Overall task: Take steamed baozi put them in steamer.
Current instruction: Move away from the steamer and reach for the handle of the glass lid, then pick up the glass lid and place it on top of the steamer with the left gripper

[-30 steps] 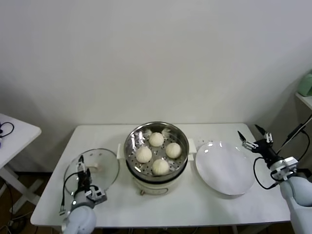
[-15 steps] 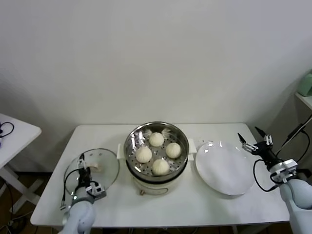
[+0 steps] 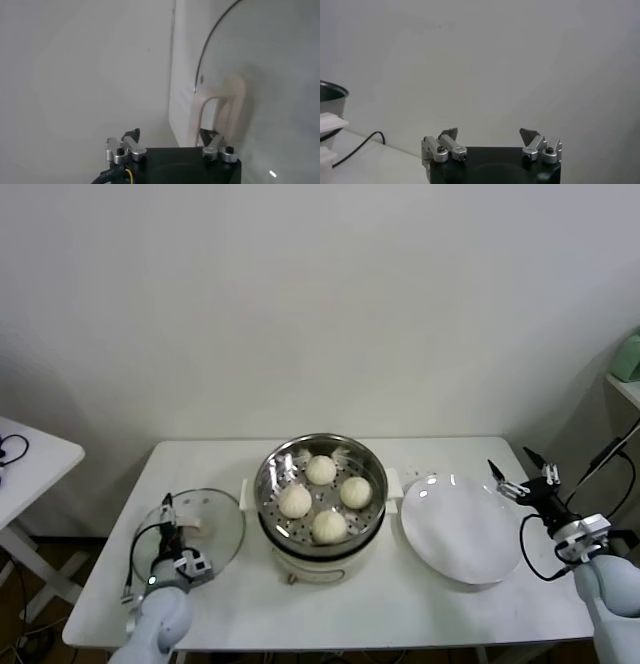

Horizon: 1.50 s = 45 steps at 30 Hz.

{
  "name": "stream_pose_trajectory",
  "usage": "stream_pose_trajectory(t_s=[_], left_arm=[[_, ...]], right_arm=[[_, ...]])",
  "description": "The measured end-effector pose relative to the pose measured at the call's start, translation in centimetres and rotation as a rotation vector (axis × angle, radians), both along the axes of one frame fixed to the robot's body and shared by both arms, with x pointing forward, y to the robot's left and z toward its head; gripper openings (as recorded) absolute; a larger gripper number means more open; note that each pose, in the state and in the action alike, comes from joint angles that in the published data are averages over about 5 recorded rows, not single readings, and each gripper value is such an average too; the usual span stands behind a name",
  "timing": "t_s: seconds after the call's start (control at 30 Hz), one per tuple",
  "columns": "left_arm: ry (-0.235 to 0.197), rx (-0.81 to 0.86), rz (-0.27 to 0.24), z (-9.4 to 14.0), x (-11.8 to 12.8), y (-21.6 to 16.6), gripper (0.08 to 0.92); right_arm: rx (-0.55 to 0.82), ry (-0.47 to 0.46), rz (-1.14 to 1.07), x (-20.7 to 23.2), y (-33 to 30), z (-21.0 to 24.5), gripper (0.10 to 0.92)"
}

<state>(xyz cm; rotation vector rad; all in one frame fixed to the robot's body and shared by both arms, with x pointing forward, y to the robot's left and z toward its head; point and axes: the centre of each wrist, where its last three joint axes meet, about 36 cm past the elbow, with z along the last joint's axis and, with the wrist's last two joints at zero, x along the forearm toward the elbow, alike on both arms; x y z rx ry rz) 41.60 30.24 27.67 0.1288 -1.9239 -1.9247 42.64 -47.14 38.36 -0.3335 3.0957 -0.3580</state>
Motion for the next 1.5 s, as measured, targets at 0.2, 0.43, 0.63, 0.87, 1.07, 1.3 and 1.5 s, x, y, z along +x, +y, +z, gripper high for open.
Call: stream_pose_trajectory(t_s=[0.2,0.43,0.63,0.87,1.07,1.3,1.5], left_arm=[[0.021,0.008,-0.019,-0.7,-0.2,0.6,0.55],[0.033,0.008,-0.041,-1.3,-0.4,0.9,0.351],[0.032,0.004,-0.061,-1.3,-0.5,0.9,0.191],[0.028,0.0,-0.07,-1.1,-0.8,0.8,0.167],[0.014,0.006,-0.065,-0.3,-1.2,1.1,0.166],[-0.025,0.02,-0.046,1.7,-1.9,1.5,0.161],[-0.061,0.032,-0.026,3.8,-2.9,1.6,0.161]], right_arm=[[0.007,0.003,-0.001,-0.1,-0.1,-0.2,0.823],[0.013,0.004,0.001,-0.1,0.0,-0.4,0.823],[0.015,0.003,0.002,-0.1,0.1,-0.4,0.823],[0.016,0.001,-0.001,-0.1,-0.1,-0.3,0.823],[0.017,0.001,0.002,0.0,-0.1,-0.3,0.823],[0.019,0.001,0.004,0.1,-0.1,-0.4,0.823],[0.019,0.004,0.01,0.3,-0.1,-0.6,0.823]])
